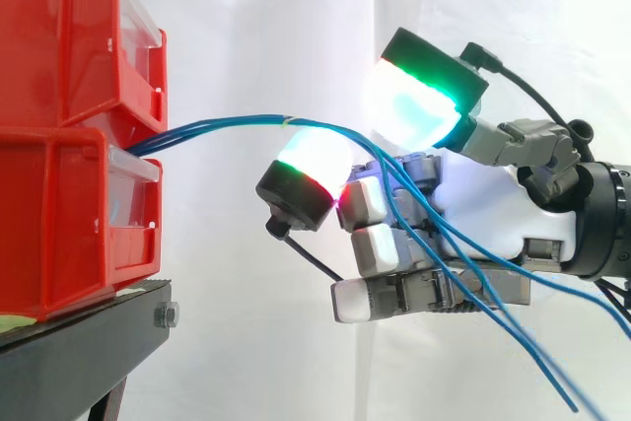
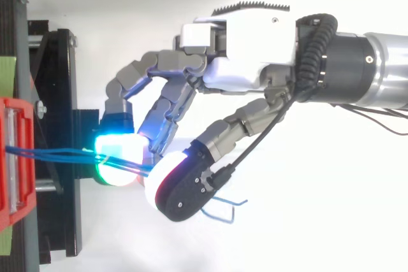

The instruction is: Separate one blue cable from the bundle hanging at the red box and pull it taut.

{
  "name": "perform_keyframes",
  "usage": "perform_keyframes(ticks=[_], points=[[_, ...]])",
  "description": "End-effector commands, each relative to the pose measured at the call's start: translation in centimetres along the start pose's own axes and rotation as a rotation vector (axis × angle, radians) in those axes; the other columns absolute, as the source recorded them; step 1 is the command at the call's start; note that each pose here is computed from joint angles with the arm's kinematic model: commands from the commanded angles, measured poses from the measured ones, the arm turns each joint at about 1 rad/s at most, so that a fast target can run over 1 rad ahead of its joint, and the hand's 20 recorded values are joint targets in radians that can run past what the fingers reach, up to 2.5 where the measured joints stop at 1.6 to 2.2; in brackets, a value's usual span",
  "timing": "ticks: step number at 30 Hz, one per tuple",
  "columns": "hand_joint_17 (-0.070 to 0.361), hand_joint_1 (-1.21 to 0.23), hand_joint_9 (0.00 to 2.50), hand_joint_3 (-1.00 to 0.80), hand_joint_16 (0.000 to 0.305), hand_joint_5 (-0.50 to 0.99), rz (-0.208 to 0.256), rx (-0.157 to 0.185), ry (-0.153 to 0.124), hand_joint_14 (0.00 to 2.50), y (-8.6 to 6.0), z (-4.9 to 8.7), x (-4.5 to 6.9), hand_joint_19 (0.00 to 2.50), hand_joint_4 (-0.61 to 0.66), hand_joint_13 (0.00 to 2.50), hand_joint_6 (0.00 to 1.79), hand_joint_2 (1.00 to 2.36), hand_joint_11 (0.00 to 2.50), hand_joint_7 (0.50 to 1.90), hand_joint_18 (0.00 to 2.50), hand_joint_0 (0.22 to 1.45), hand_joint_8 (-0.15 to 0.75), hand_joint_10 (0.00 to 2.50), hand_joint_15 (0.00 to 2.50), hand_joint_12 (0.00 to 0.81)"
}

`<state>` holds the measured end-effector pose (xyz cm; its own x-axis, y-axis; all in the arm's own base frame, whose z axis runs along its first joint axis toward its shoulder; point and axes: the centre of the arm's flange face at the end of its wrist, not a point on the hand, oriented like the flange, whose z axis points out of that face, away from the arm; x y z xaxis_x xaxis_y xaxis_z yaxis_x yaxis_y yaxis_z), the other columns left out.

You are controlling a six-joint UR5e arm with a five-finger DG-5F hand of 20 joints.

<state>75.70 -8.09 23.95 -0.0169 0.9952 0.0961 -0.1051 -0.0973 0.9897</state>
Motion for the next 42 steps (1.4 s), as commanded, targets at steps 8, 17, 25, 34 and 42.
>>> perform_keyframes(ticks=[8,17,25,34,42], points=[[0.078,-0.70,1.06,-0.31,0.035,-0.18,0.006,0.008,0.005,0.02,-0.08,-0.02,0.39,0.42,0.10,1.12,0.86,1.01,0.71,1.03,0.93,0.64,0.330,0.02,0.47,0.363],[0.078,-0.96,1.05,-0.28,0.034,-0.20,0.015,0.011,0.004,0.02,-0.26,-0.07,0.37,0.40,0.05,1.12,0.90,1.02,0.73,1.16,0.95,0.76,0.329,0.02,0.48,0.364],[0.074,-0.97,1.13,-0.50,0.033,-0.18,0.015,0.011,0.006,0.02,-0.26,-0.07,0.39,0.42,0.04,1.16,0.90,1.00,0.76,1.16,0.96,0.85,0.333,0.02,0.51,0.359],[0.071,-0.97,1.15,-0.50,0.032,-0.17,0.027,0.014,0.004,0.02,-0.19,-0.11,0.37,0.38,0.09,1.17,0.89,1.00,0.78,1.18,0.99,0.81,0.334,0.02,0.50,0.353],[0.072,-0.89,1.14,-0.50,0.032,-0.18,0.047,0.017,0.005,0.02,-0.19,-0.09,0.59,0.41,0.14,1.17,0.86,1.00,0.76,1.11,0.97,0.66,0.334,0.02,0.51,0.355]])
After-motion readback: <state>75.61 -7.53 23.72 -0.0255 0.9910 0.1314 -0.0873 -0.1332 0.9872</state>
